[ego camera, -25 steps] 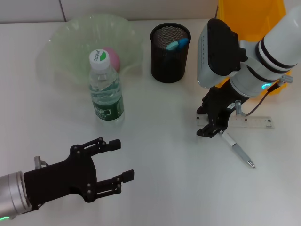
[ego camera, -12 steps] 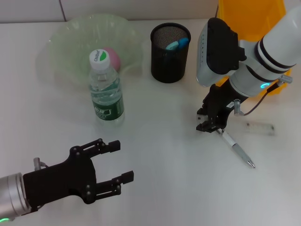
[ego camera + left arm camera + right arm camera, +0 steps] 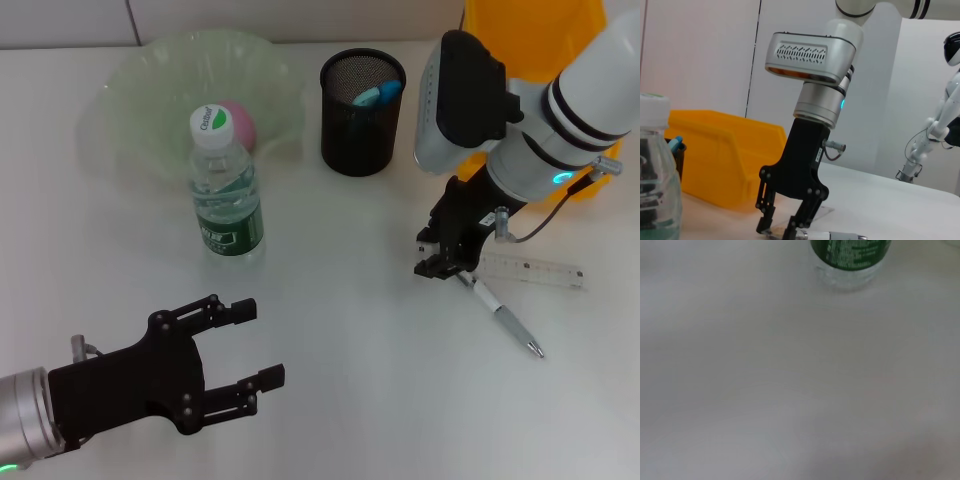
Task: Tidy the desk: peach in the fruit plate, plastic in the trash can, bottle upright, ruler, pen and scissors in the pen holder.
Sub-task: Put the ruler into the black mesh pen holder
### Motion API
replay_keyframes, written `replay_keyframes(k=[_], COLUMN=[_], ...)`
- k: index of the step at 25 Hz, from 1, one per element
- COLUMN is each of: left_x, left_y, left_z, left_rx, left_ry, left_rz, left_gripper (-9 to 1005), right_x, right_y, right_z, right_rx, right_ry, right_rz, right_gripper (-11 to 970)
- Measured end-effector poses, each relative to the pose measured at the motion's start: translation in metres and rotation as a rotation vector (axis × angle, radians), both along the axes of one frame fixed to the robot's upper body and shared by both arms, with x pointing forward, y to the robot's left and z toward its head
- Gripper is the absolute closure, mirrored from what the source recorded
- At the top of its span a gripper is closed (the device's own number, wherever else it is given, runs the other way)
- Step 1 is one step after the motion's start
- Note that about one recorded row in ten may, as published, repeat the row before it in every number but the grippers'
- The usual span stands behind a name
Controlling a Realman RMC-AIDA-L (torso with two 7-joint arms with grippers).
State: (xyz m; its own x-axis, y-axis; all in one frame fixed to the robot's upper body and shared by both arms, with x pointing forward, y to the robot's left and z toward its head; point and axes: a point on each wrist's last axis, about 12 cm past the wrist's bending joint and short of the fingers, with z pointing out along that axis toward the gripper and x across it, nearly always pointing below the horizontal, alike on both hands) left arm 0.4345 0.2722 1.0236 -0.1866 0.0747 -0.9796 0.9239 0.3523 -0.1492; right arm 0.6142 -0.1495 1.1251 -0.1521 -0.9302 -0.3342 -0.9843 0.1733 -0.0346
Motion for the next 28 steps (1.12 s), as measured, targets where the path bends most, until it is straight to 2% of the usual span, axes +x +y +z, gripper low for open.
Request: replay_keyframes(k=[3, 4, 5, 8, 9, 10, 11, 13, 14, 15, 18, 21, 23, 24, 25, 26, 27, 28], left_x=[0.0, -0.001, -0.001, -0.001, -0.001, -0.001, -0.001, -0.001, -0.001, -0.001, -0.001, -0.001, -0.001, 0.0, 0.0, 0.0, 0.0, 0.001], left_y=[0.0, 0.0, 0.0, 0.0, 0.0, 0.0, 0.0, 0.0, 0.0, 0.0, 0.0, 0.0, 0.0, 0.001, 0.001, 0.001, 0.001, 0.001], left_z=[0.001, 0.002, 0.002, 0.002, 0.002, 0.002, 0.002, 0.002, 0.002, 0.002, 0.002, 0.002, 0.003, 0.004, 0.005, 0.005, 0.005, 0.005], left_rx=[-0.006, -0.011, -0.011, -0.016, -0.017, -0.017, -0.016, -0.016, -0.016, -0.016, -0.015, -0.015, -0.017, -0.021, -0.023, -0.023, -0.023, -0.024], left_ry=[-0.003, -0.004, -0.004, -0.006, -0.007, -0.007, -0.007, -0.01, -0.012, -0.012, -0.015, -0.016, -0.017, -0.023, -0.027, -0.027, -0.027, -0.029], left_rz=[-0.006, -0.008, -0.008, -0.008, -0.008, -0.008, -0.008, -0.009, -0.01, -0.01, -0.01, -0.01, -0.008, -0.006, -0.007, -0.007, -0.007, -0.007], left_gripper=[224, 224, 224, 224, 224, 224, 224, 224, 224, 224, 224, 224, 223, 223, 223, 223, 223, 223], right_x=[0.001, 0.001, 0.001, 0.003, 0.005, 0.005, 0.006, 0.006, 0.006, 0.006, 0.004, 0.004, 0.005, 0.008, 0.008, 0.01, 0.012, 0.012], right_y=[0.001, 0.0, 0.0, -0.005, -0.01, -0.01, -0.012, -0.017, -0.022, -0.022, -0.03, -0.036, -0.04, -0.042, -0.042, -0.042, -0.043, -0.043], right_z=[0.013, 0.024, 0.024, 0.052, 0.073, 0.073, 0.084, 0.107, 0.124, 0.124, 0.142, 0.145, 0.14, 0.13, 0.13, 0.126, 0.111, 0.111], right_rx=[0.018, 0.037, 0.037, 0.093, 0.143, 0.143, 0.175, 0.267, 0.372, 0.372, 0.596, 0.812, 0.935, 1.023, 1.023, 1.065, 1.137, 1.137], right_ry=[-0.018, -0.032, -0.032, -0.069, -0.11, -0.11, -0.14, -0.207, -0.271, -0.271, -0.366, -0.434, -0.456, -0.467, -0.467, -0.48, -0.502, -0.502], right_rz=[-0.02, -0.035, -0.035, -0.072, -0.107, -0.107, -0.128, -0.175, -0.213, -0.213, -0.264, -0.289, -0.29, -0.284, -0.284, -0.277, -0.264, -0.264], right_gripper=[582, 582, 582, 582, 582, 582, 582, 581, 581, 581, 581, 581, 582, 582, 582, 582, 582, 582])
